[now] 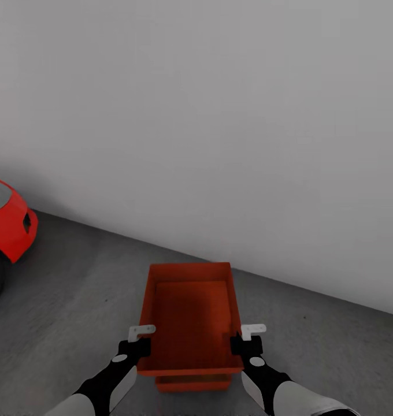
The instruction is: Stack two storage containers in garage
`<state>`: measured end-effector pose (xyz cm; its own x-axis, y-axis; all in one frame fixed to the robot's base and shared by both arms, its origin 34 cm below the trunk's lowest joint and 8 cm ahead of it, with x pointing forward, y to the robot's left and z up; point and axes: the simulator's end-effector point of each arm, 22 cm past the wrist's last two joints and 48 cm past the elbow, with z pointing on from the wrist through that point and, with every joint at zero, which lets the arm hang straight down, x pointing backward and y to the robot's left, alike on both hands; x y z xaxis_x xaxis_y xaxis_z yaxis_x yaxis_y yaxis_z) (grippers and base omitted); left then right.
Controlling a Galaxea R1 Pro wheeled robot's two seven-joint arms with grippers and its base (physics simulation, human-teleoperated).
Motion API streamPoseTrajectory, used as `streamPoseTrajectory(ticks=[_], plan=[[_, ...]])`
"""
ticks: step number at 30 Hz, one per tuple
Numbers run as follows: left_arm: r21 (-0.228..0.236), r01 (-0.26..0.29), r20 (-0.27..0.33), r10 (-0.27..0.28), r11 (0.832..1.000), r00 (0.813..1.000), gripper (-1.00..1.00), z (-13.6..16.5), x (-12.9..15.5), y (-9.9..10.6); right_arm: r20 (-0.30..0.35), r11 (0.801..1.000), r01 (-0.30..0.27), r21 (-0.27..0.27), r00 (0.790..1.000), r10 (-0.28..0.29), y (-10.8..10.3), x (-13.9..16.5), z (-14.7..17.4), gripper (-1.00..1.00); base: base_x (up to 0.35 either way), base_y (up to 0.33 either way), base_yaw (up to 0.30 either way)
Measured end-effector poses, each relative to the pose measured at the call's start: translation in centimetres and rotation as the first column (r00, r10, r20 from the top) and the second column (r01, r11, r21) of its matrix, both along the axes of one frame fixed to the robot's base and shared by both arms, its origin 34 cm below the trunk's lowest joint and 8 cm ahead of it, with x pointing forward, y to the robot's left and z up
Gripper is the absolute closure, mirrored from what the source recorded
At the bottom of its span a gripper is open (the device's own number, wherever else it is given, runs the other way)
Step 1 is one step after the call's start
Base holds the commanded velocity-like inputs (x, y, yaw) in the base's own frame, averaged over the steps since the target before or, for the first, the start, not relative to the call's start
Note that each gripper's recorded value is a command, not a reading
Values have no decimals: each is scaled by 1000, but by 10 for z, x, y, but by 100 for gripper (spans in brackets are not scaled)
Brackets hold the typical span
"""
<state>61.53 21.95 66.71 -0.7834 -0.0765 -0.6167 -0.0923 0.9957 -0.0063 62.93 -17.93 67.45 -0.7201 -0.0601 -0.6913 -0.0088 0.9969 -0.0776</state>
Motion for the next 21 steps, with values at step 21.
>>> streamPoseTrajectory(ticks=[21], plan=[[0,0,-33,0,1000,999,100,-16,-10,0,-33,1000,0,0,999,0,0,-10,-16,100,0,0,0]])
